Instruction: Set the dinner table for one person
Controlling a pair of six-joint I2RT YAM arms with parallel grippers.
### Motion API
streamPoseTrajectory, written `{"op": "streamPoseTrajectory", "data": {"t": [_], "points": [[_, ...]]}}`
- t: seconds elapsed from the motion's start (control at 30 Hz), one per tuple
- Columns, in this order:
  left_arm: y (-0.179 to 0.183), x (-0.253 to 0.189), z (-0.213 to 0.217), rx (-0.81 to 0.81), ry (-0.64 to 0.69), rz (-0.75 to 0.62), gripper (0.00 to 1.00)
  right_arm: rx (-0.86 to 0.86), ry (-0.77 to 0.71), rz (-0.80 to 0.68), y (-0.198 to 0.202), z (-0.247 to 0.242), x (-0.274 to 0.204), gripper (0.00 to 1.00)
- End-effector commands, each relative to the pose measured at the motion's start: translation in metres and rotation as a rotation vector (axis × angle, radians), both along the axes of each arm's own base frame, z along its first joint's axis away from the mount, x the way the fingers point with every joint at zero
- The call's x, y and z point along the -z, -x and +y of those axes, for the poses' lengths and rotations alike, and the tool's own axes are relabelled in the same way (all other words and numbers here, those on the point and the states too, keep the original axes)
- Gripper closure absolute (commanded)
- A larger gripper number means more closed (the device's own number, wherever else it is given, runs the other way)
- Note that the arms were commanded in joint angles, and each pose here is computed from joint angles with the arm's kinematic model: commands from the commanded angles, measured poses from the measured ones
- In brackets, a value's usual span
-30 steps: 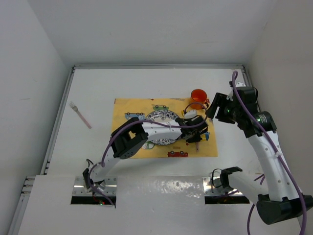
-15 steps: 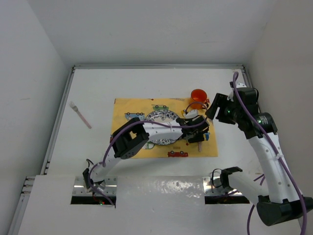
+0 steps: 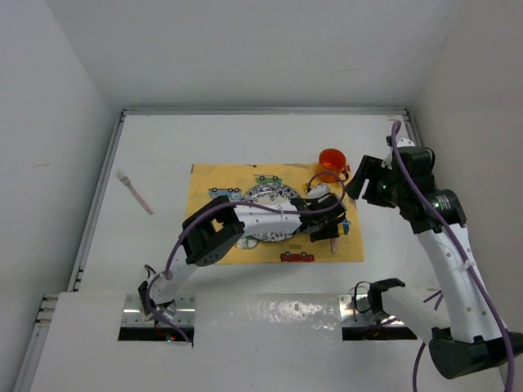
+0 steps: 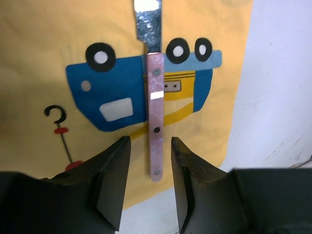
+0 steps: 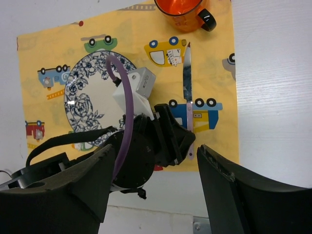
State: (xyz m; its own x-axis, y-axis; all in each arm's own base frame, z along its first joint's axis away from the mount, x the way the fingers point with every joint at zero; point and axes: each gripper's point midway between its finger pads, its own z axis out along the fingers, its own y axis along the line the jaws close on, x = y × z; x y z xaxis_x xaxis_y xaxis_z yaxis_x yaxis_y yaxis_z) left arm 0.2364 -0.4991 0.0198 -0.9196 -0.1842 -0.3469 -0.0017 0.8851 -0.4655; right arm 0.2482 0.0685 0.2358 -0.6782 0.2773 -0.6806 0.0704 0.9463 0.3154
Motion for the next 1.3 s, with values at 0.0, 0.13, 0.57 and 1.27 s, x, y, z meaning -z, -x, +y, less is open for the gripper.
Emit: {"op": "streamPoseTrajectory", "data": {"t": [0.0,0.13,0.57,1.27], "points": [[0.003,-0.053,0.001,0.035,0.056,-0.059,0.62,0.009,0.013,-0.076,-0.003,-0.004,-0.025,0.32],[-0.01,-0.079,0.045,0.0,-0.029,-0.131,0.58,0.014,0.022,-0.091,-0.005,-0.005,-0.03,0.32],[-0.101,-0.148,0.403,-0.563,-0.303,-0.233,0.44,-0.044,-0.001,-0.039,-0.003,0.005,-0.009,0.31],[-0.116,-0.003,0.625,-0.795,-0.466,0.206,0.49,-0.103,-0.009,0.002,-0.003,0.014,0.019,0.31]]}}
